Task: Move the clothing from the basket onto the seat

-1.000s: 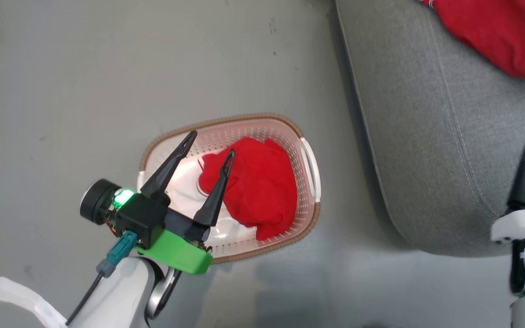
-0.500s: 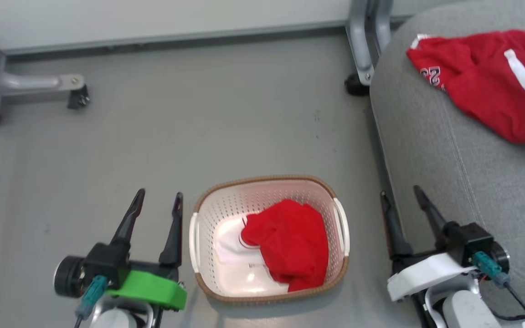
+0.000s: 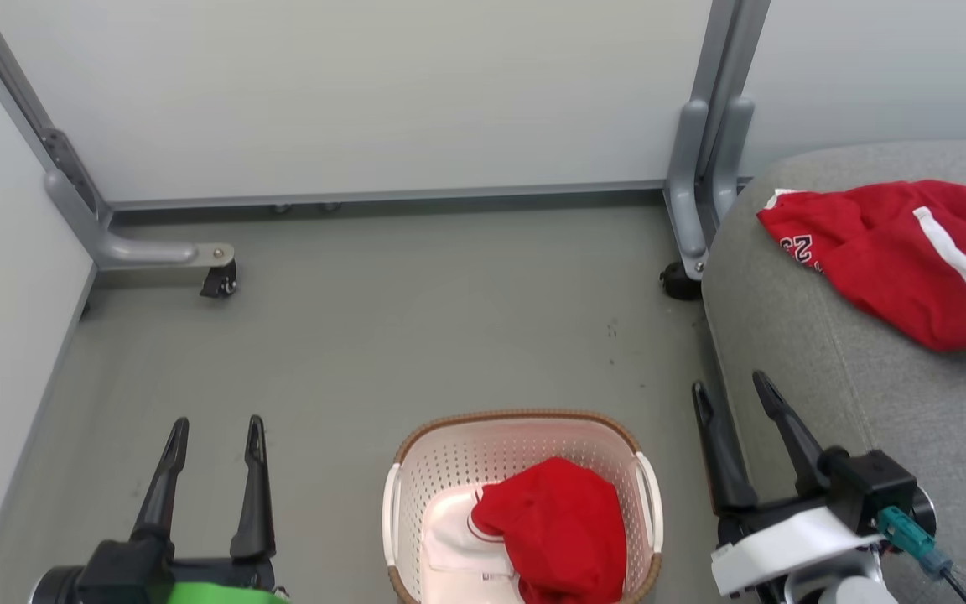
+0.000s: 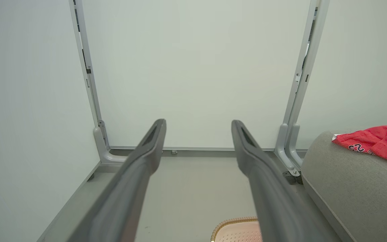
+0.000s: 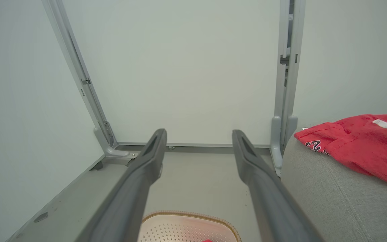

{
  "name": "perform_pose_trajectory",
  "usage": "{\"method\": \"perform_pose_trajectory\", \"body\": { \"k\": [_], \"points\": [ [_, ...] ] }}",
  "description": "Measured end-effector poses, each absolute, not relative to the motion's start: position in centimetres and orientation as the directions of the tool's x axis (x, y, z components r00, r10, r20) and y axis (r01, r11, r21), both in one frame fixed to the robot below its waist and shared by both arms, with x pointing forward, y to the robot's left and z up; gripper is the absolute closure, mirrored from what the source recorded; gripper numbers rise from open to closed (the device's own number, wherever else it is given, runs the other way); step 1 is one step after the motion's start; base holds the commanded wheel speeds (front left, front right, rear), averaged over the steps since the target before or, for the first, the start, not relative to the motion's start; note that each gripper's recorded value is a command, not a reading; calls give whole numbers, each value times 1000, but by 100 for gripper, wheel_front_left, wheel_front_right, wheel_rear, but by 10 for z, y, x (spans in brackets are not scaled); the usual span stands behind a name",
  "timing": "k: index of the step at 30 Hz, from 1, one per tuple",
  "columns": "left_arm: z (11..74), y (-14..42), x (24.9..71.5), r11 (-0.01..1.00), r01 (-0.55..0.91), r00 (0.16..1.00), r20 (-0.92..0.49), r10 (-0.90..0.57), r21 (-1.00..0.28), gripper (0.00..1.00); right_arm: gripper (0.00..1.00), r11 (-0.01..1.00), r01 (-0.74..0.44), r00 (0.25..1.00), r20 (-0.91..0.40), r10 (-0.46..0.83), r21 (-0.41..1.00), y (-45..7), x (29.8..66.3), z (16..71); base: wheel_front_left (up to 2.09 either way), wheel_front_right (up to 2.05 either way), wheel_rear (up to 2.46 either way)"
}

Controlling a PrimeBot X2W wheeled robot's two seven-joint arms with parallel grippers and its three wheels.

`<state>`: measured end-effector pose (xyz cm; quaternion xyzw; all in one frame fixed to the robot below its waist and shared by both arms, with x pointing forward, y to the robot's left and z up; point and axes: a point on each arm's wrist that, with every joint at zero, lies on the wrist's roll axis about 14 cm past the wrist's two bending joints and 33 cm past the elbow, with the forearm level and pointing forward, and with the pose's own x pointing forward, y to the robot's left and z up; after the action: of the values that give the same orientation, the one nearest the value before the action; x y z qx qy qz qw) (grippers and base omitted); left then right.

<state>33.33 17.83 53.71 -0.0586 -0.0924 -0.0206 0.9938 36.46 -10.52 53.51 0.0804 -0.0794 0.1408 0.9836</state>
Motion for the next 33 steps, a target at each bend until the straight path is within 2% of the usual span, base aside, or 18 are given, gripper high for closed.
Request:
{"method": "perform_pose_trajectory", "body": {
  "k": [12,33],
  "points": [
    [528,158,305,989,104,983,165,-85,-109,0,0,953,-274,958,127,258,130,-109,335,517,0,0,0],
    [525,155,304,989,113,983,158,-98,-93,0,0,955,-264,961,127,247,138,-112,330,516,0,0,0]
  ]
}}
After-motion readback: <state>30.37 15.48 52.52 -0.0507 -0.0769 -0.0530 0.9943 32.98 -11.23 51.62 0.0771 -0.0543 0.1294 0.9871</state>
